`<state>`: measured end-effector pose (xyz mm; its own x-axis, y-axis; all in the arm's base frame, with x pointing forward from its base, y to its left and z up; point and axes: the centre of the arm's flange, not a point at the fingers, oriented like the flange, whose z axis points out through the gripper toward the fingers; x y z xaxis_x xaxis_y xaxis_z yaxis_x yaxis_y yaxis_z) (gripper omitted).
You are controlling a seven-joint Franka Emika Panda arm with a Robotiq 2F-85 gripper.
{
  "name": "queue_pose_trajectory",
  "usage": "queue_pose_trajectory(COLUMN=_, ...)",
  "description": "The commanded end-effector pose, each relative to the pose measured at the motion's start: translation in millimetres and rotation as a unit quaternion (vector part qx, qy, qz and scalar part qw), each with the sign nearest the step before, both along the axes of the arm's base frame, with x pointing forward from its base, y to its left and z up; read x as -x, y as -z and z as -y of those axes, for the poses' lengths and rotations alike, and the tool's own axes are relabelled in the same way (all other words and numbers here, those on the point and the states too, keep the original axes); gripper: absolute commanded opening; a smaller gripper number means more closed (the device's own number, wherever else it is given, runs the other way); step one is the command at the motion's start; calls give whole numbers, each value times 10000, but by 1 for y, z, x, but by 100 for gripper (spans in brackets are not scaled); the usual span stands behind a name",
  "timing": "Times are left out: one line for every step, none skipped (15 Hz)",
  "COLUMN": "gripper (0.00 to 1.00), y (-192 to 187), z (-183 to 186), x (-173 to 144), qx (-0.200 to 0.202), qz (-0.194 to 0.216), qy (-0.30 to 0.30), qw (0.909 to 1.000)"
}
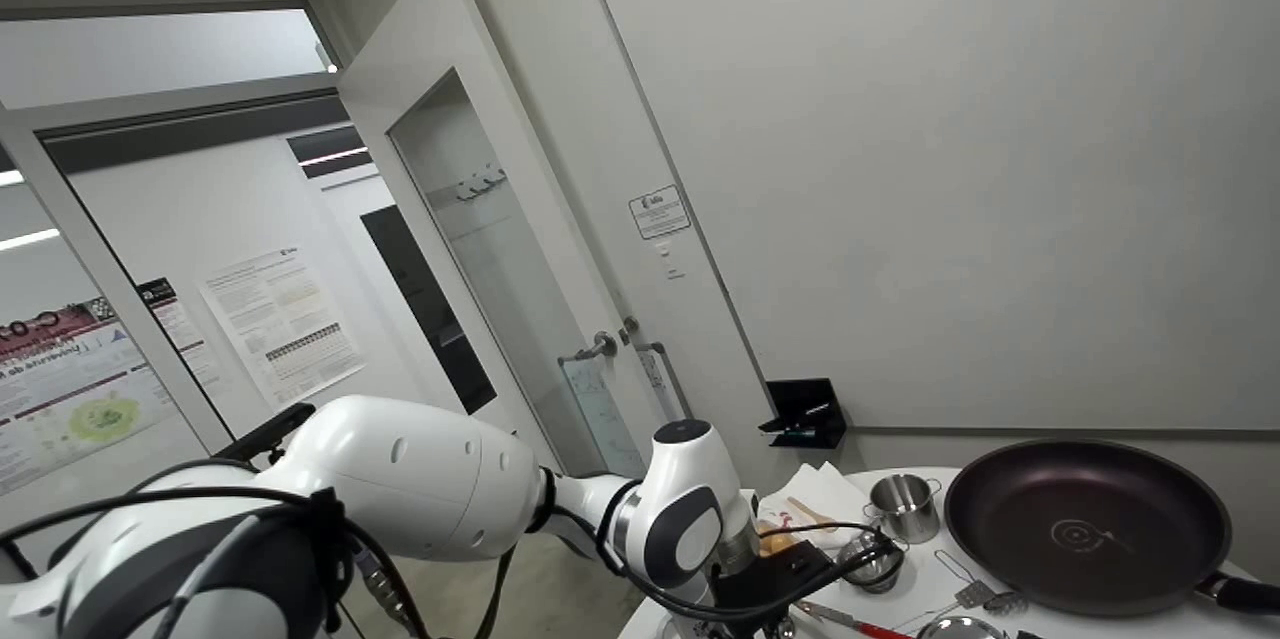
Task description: Pour the contents in the clear jug into the red bowl
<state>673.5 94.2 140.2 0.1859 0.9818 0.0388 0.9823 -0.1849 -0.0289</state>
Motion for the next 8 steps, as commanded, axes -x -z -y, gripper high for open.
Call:
queue_pose_trajectory(gripper=9, y=-12, z=-15, x=4, qx=-83, qz=-4, qy=-176, qw=9998)
queue_pose_trajectory(gripper=9, y=-15, z=-20, x=5, qx=-115, qz=21, qy=-213, qw=9997)
queue_pose_trajectory(gripper=9, y=-21, z=-26, x=6, qx=-136, qz=59, qy=-272, qw=9995)
queue_pose_trajectory(gripper=9, y=-27, z=-33, x=8, qx=-175, qz=89, qy=-327, qw=9993)
queue_pose_trajectory(gripper=9, y=-32, z=-39, x=9, qx=-236, qz=136, qy=-390, qw=9989)
queue_pose_trajectory(gripper=9, y=-39, z=-46, x=10, qx=-292, qz=176, qy=-452, qw=9984)
queue_pose_trajectory(gripper=9, y=-44, z=-51, x=11, qx=-309, qz=223, qy=-516, qw=9979)
queue_pose_trajectory(gripper=9, y=-51, z=-57, x=13, qx=-346, qz=266, qy=-577, qw=9974)
